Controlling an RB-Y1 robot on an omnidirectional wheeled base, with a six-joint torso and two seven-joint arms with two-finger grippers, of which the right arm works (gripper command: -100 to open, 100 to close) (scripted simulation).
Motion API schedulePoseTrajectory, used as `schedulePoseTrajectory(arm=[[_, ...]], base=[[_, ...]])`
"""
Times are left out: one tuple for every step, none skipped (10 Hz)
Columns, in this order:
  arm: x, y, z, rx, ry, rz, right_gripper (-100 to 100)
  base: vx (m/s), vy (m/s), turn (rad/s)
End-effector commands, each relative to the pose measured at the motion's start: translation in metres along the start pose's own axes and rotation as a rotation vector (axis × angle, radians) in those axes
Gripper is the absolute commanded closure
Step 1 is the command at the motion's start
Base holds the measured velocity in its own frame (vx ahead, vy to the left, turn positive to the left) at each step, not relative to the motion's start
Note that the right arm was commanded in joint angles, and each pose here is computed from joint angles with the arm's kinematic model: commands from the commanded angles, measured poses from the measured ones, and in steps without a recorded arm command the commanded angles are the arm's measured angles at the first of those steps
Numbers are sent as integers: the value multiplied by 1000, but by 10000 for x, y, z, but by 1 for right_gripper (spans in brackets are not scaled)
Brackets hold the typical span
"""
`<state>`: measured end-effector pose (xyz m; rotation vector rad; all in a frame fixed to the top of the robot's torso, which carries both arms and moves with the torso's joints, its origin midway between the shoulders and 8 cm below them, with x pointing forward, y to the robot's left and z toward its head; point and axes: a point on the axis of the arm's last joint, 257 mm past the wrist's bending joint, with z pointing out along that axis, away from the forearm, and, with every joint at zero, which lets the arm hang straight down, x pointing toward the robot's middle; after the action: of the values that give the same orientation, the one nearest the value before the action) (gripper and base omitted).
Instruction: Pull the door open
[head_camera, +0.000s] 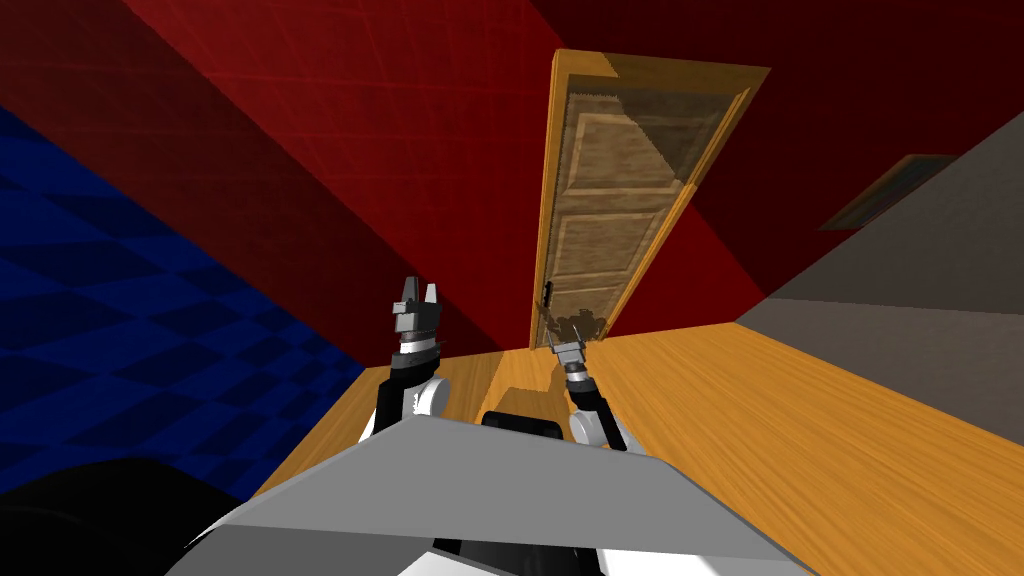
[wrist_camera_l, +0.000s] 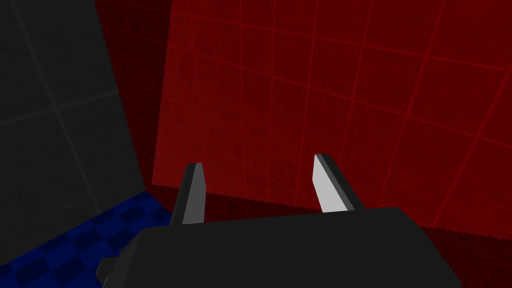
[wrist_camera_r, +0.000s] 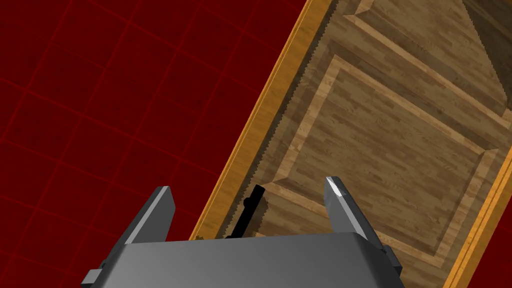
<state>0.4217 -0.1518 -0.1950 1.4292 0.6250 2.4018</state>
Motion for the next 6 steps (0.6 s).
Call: schedulePoseTrajectory(arm=[[-93,-66,-57,16,-15,46,-100],[-150,-99,-87,26,-25,71,-100],[-207,-131,-118,35,-35,96,-100],[-265,-160,-149,44,-46,120,-100],[-323,-187,-182,53,-57,143,-100],[-381,-211,-214,60,-69,166,-100]], base=[[99,21,10],[94,15,10],[106,10,14],[110,6,11],[104,9,9],[101,8,12]])
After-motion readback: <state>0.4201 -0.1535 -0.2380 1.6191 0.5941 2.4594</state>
